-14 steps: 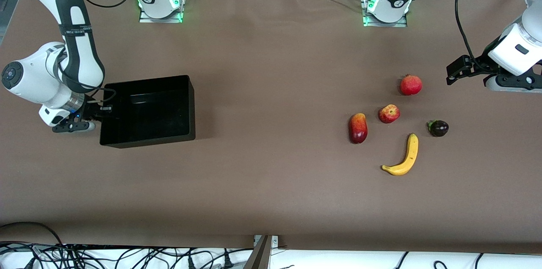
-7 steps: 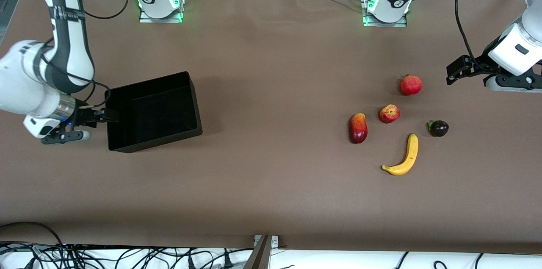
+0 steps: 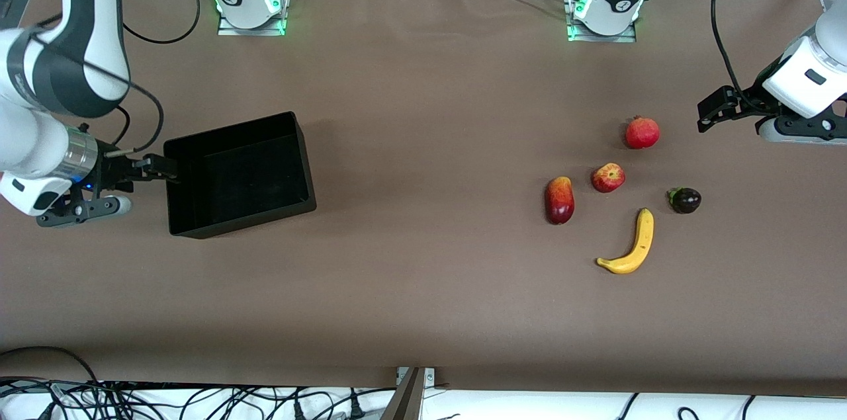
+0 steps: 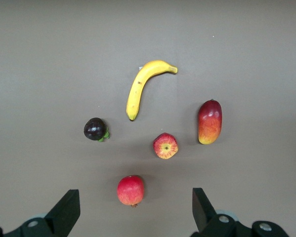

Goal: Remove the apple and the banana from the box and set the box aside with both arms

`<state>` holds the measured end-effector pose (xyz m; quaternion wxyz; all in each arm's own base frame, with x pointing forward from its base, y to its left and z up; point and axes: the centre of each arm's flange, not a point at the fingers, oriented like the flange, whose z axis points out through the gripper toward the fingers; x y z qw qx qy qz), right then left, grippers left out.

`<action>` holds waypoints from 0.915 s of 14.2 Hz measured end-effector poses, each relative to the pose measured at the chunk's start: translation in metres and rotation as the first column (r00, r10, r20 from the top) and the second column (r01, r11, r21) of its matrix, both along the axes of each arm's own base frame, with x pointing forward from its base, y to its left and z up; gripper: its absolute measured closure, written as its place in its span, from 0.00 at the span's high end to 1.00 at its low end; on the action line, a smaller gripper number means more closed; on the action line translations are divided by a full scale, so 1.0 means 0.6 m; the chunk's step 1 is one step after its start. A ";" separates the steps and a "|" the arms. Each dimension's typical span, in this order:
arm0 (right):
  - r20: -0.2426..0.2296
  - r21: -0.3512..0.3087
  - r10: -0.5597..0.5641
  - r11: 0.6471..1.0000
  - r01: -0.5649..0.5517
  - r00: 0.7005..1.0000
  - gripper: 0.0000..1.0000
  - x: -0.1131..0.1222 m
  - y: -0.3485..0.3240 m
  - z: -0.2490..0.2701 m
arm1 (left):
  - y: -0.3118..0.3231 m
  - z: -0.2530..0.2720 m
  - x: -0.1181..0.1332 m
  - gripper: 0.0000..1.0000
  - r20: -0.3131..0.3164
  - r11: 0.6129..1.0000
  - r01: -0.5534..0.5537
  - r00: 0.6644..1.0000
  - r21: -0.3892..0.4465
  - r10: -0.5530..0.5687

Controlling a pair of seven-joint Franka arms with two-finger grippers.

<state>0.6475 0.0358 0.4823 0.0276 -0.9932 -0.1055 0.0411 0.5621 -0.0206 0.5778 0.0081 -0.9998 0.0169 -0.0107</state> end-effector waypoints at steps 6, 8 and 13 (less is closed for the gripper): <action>-0.010 -0.033 0.008 0.999 -0.008 1.000 1.00 -0.065 0.015 0.124 | -0.001 0.000 -0.002 1.00 -0.009 1.000 0.001 1.000 0.000 -0.001; 0.002 -0.051 -0.008 0.999 0.008 1.000 1.00 -0.094 0.024 0.163 | -0.002 0.000 -0.002 1.00 -0.009 1.000 0.002 1.000 0.000 -0.002; 0.015 -0.018 -0.028 0.999 0.028 0.999 1.00 -0.134 0.001 0.200 | 0.006 -0.001 -0.003 1.00 -0.016 1.000 -0.010 1.000 0.001 0.010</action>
